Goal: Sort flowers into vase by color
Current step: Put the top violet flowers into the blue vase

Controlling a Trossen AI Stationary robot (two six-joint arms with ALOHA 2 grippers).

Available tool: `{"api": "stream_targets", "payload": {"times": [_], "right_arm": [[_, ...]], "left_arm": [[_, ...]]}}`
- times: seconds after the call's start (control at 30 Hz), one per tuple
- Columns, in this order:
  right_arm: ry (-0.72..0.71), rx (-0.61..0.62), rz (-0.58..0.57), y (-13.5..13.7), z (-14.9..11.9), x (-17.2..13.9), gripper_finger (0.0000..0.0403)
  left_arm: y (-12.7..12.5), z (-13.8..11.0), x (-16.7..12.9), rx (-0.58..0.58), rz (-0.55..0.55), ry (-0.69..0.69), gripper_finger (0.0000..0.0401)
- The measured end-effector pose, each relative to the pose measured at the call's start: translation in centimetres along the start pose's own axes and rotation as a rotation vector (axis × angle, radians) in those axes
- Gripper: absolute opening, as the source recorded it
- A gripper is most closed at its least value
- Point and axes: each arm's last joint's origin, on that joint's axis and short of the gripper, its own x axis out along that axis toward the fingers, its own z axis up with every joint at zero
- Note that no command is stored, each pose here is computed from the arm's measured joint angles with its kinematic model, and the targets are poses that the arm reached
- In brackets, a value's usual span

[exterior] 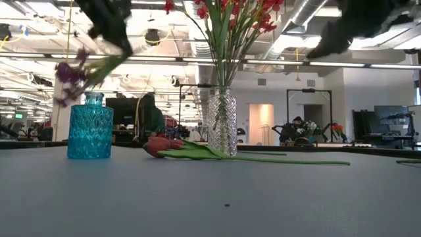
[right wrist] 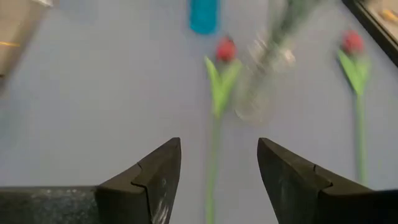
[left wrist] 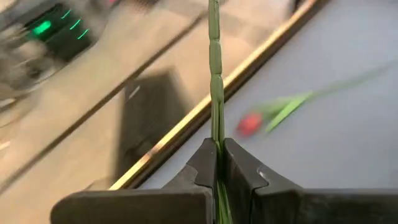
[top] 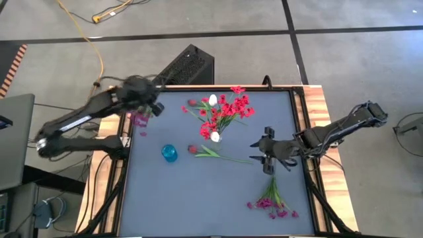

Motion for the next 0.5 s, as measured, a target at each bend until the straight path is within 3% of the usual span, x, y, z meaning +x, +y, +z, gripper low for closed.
{"api": "stream_targets", "payload": {"times": [0.13,0.23,0.33,0.4,0.5], "right_arm": [[-0.128,-0.092,0.107,1.4,1.1,-0.5,0.024],[-0.205,-0.186,0.153,2.5,1.4,-1.1,0.024],[-0.276,-0.287,0.16,3.5,1.8,-1.2,0.024],[-0.32,-0.363,0.13,4.0,2.1,-0.9,0.024],[-0.393,-0.503,0.091,4.9,2.6,-0.1,0.024]], "left_arm": [[0.6,0.7,-4.5,-0.135,-0.346,-0.243,0.0],[0.3,1.1,-7.1,-0.131,-0.719,-0.377,0.0],[-0.4,1.5,-8.9,-0.099,-1.012,-0.453,0.0],[-1.0,2.0,-9.6,-0.099,-1.142,-0.475,0.0],[-2.6,2.5,-9.6,-0.17,-1.252,-0.414,0.0]]}}
